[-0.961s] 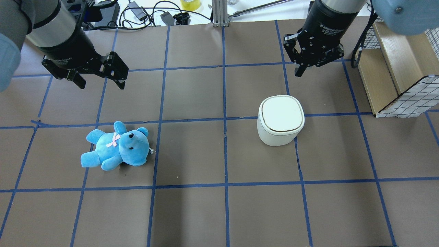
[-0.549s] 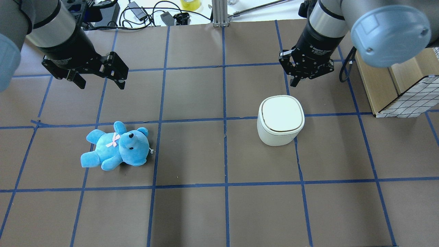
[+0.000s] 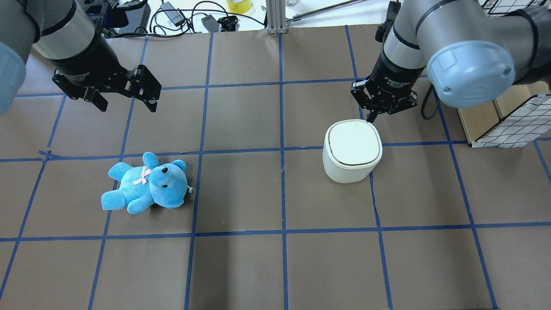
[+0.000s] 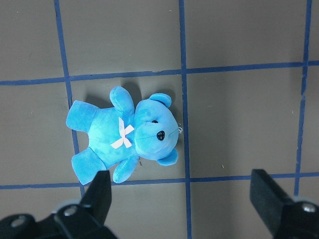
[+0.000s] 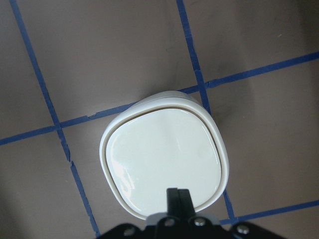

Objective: Open trash can with right arm
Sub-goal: 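Move the right gripper forward and down toward the white trash can lid, then press the right gripper down on the lid's far edge to tip it open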

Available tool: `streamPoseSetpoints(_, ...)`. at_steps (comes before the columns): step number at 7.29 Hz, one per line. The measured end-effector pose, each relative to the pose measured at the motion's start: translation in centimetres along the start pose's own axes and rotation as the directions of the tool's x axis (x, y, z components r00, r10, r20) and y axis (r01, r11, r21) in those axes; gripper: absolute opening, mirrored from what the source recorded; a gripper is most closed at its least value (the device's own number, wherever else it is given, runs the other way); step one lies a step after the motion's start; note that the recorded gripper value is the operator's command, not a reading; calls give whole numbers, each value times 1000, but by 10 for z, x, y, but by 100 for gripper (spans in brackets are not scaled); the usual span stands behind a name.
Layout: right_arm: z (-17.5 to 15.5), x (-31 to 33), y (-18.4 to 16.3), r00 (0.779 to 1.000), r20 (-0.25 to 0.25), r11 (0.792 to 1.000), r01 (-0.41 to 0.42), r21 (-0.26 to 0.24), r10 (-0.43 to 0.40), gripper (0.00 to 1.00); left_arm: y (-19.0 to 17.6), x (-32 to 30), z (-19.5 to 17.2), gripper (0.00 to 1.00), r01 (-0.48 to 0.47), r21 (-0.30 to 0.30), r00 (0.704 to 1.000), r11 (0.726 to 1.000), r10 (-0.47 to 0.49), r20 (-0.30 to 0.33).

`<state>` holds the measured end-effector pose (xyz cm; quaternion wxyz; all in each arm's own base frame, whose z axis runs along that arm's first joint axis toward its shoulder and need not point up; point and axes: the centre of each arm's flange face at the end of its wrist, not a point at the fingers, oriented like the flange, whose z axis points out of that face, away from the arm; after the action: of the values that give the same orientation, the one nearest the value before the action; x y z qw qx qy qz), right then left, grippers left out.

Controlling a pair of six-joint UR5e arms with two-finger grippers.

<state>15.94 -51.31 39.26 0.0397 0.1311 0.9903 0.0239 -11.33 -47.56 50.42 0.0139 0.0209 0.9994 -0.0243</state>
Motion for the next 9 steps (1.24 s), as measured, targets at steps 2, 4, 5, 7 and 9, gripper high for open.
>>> streamPoseSetpoints(2,28,3,5,1000,3,1000,-4,-13,4,0,0,0,0,100,0,0,1000,1000,0,0)
streamPoseSetpoints(4,43,5,8,1000,1,1000,-4,-26,4,0,0,0,0,100,-1,0,1000,1000,1,0)
streamPoseSetpoints(5,48,6,8,1000,-1,999,-4,-31,4,0,0,0,0,100,0,0,1000,1000,0,0)
streamPoseSetpoints(7,57,7,10,1000,-8,999,-3,-42,3,0,0,0,0,100,0,0,1000,1000,0,0)
streamPoseSetpoints(9,62,11,9,1000,-20,999,-9,-41,8,0,0,0,0,100,0,0,1000,1000,0,0)
